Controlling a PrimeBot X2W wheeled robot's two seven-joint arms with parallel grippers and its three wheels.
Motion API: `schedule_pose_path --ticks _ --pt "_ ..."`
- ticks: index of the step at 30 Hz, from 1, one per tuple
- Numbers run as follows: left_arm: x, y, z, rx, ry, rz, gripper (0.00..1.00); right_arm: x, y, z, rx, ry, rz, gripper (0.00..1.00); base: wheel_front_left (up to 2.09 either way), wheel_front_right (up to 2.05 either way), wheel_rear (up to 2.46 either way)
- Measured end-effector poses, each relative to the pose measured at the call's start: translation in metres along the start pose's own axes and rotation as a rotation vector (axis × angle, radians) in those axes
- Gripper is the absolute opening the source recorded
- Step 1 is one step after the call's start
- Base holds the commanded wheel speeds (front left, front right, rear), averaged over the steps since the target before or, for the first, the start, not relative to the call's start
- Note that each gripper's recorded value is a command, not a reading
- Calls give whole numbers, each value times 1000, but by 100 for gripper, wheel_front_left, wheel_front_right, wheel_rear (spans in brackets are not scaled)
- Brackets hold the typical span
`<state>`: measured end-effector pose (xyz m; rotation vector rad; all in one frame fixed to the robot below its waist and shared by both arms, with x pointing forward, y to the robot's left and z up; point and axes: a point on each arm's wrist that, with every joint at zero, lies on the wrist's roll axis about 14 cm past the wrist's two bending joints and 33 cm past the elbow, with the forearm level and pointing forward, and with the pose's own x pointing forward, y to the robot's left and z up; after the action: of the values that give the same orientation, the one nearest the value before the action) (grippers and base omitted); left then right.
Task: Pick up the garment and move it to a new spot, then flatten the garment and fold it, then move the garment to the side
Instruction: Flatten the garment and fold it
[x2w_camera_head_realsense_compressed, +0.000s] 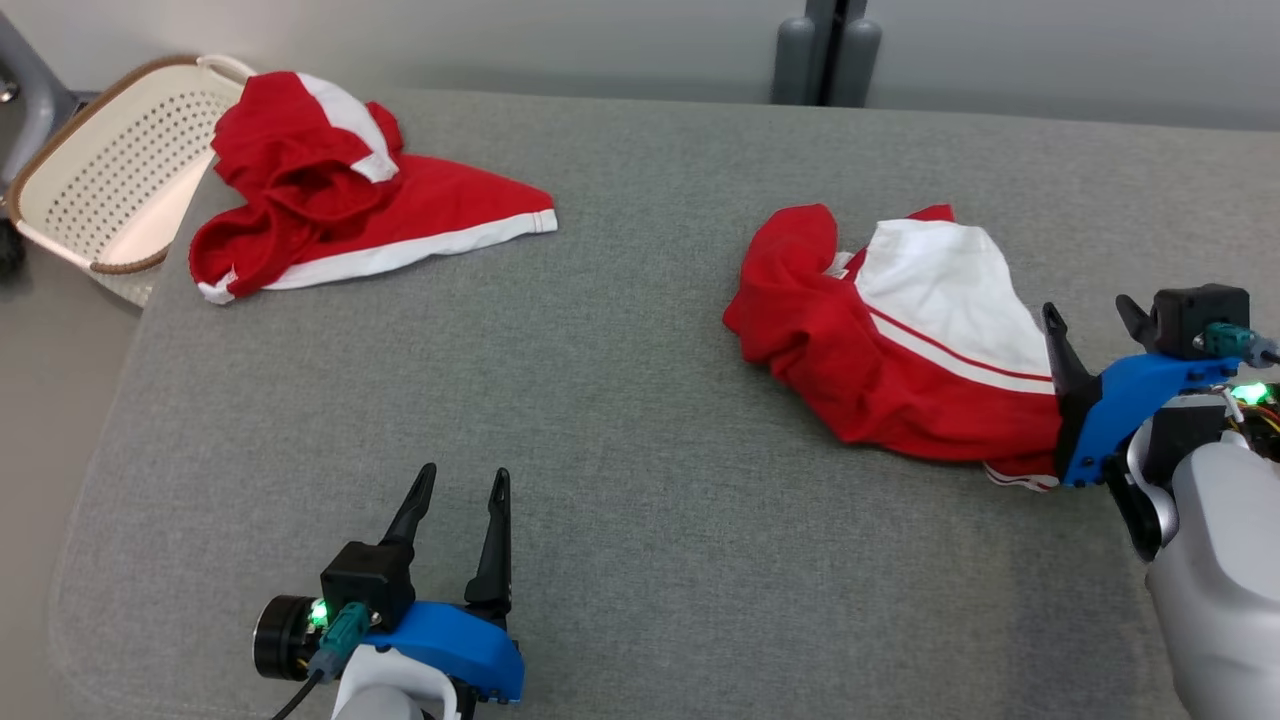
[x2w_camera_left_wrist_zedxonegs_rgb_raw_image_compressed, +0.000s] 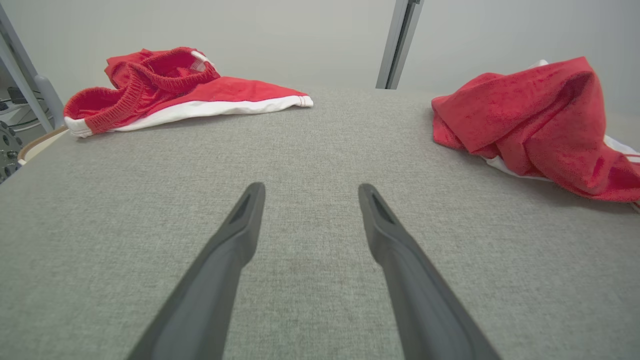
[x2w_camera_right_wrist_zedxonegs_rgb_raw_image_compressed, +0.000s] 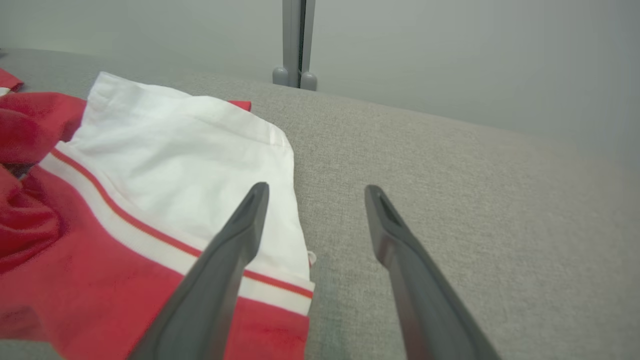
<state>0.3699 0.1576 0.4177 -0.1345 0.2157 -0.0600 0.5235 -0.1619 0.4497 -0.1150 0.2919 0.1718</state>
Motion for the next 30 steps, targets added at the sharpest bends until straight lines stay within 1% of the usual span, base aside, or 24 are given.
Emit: schedule_pose_path --ticks 3,7,12,13,14,15,16,17,21,23,24,27,30 --pt "-1 11 -7 -1 22 32 100 21 13 -19 22 86 36 100 0 0 0" --pt "-2 22 -12 -3 39 69 100 39 25 -44 20 186 69 100 0 0 0" --pt "-3 29 -18 -2 58 91 100 52 38 -61 58 273 96 100 0 0 0" --pt "-3 29 -18 -3 59 92 100 53 39 -62 51 284 101 100 0 0 0" --pt "-3 30 -18 -1 60 92 100 54 40 -63 43 298 105 93 0 0 0" --pt "-2 29 -18 1 61 91 100 55 40 -64 44 311 106 93 0 0 0" --pt "-2 29 -18 0 60 90 100 54 40 -66 58 328 105 75 0 0 0" --pt "-1 29 -18 0 60 88 100 54 41 -67 70 344 105 49 0 0 0" --pt "1 26 -18 4 60 77 100 55 44 -68 66 370 116 33 0 0 0" --pt "2 26 -18 4 61 75 100 55 45 -67 53 367 123 6 0 0 0" --pt "2 26 -19 3 61 75 100 56 45 -65 50 356 126 0 0 0 0" --pt "3 25 -18 5 60 73 100 55 45 -58 38 320 132 0 0 0 0" --pt "4 23 -15 9 52 65 100 55 42 -42 29 247 130 0 0 0 0"
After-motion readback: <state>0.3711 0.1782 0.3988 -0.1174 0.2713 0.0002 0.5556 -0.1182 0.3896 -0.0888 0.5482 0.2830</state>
